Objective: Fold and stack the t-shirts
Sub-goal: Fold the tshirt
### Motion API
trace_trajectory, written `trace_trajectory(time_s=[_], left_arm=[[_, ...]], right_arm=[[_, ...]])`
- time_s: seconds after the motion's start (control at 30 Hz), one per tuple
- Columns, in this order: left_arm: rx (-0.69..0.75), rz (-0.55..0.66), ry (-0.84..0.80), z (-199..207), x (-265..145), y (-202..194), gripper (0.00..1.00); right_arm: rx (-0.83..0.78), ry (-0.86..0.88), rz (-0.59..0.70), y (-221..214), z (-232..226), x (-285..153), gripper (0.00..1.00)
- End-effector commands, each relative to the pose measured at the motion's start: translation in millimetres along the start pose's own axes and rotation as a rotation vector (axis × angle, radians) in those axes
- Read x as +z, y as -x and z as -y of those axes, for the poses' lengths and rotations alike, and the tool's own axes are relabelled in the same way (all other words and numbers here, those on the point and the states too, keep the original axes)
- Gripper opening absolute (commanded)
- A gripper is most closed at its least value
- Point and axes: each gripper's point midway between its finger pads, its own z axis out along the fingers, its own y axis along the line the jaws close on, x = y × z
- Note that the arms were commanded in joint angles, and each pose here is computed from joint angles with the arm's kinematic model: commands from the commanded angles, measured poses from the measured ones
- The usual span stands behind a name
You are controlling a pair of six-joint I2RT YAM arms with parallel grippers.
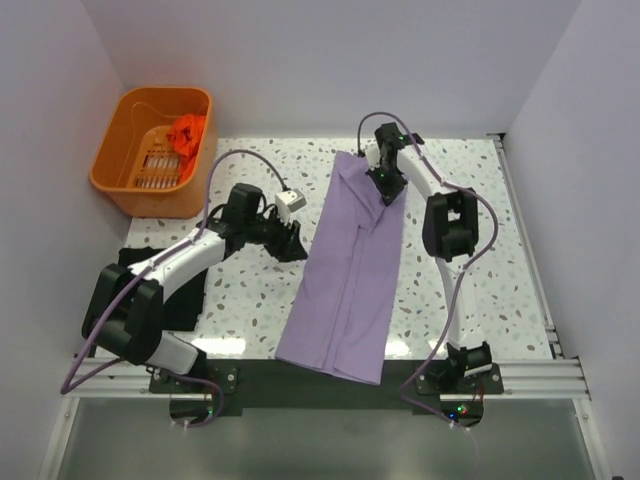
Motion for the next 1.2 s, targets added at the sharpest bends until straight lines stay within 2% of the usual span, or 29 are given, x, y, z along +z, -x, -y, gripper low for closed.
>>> trace_trajectory(time_s=[0.0,0.1,0.23,0.37,0.47,0.5,0.53,0.6,0.73,0.93,1.17], left_arm=[[-0.127,0.027,0.029,-17.0,-5.7,-8.0,0.52],[-0.193,0.034,0.1,-43.7,-13.4,-11.5,0.5],[-0.174,0.02,0.179,-66.9,-16.7,-5.6,0.49],[-0.127,0.055,0.169,-82.3,-5.2,18.6,0.48],[-0.136,0.089,0.156,-95.5,9.1,39.9,0.46],[-0.135,0.096,0.153,-98.4,13.9,45.0,0.45],[-0.132,0.119,0.151,-101.4,16.7,58.8,0.45],[-0.136,0.115,0.14,-106.6,32.0,61.3,0.44],[-0.113,0.133,0.144,-112.3,52.9,78.0,0.43],[-0.175,0.107,0.18,-133.2,80.3,71.6,0.42],[-0.201,0.064,0.215,-157.6,102.2,55.5,0.41]], right_arm=[[-0.044,-0.018,0.022,20.7,-10.2,35.6,0.01],[-0.042,-0.056,0.095,49.5,-5.6,47.3,0.01],[-0.033,-0.072,0.254,90.3,-1.9,45.9,0.05],[-0.001,-0.106,0.399,119.8,8.2,3.3,0.1],[0.011,-0.146,0.534,139.4,21.9,-69.8,0.19],[0.009,-0.153,0.549,140.0,24.2,-80.1,0.21],[-0.003,-0.158,0.547,137.2,25.0,-88.2,0.22],[-0.026,-0.136,0.552,131.1,18.9,-108.8,0.24],[-0.066,-0.08,0.486,104.6,4.8,-110.8,0.24],[-0.079,0.062,0.328,58.4,-24.4,-72.0,0.13],[-0.053,0.079,0.264,43.7,-28.2,-31.3,0.07]])
